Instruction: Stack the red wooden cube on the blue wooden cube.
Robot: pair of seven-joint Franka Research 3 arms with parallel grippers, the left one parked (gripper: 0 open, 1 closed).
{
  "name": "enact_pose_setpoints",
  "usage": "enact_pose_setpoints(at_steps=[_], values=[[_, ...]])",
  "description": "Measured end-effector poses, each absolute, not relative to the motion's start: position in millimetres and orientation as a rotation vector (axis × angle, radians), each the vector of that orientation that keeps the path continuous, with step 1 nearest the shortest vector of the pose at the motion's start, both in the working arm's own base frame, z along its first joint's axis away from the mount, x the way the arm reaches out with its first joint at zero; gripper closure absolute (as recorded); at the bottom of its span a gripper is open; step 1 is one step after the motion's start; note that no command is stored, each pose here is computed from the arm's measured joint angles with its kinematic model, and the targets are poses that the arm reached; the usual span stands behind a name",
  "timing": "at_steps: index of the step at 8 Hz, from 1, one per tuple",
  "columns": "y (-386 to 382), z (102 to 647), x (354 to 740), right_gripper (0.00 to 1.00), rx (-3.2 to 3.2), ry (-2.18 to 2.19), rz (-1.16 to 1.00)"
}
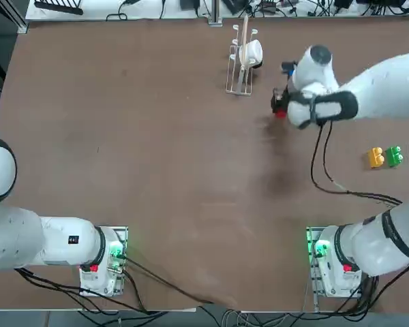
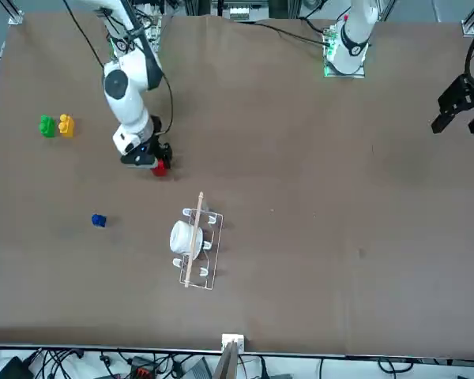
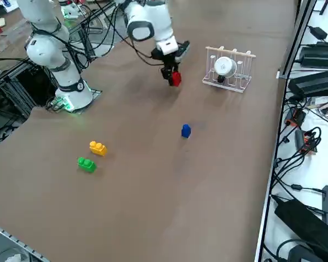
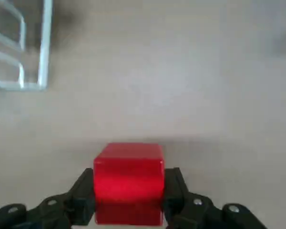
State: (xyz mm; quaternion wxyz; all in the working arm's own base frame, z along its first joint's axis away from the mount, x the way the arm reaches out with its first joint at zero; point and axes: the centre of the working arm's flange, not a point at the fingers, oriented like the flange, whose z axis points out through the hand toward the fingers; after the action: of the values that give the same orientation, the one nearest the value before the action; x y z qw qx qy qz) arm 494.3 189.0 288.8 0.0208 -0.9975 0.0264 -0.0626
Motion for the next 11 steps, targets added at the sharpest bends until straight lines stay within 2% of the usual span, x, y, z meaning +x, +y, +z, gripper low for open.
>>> enact_pose_setpoints(at_steps=[3,4,7,11], values=[[128,368,576,0.3,-3.126,-0.017,-0.186],[108,375,592,0.3,-3.134,-0.061,-0.178],[36,367,634,0.3,-3.146,-0.231,-0.14],[-26,316,648,0.3,-3.135,-0.355,-0.036]])
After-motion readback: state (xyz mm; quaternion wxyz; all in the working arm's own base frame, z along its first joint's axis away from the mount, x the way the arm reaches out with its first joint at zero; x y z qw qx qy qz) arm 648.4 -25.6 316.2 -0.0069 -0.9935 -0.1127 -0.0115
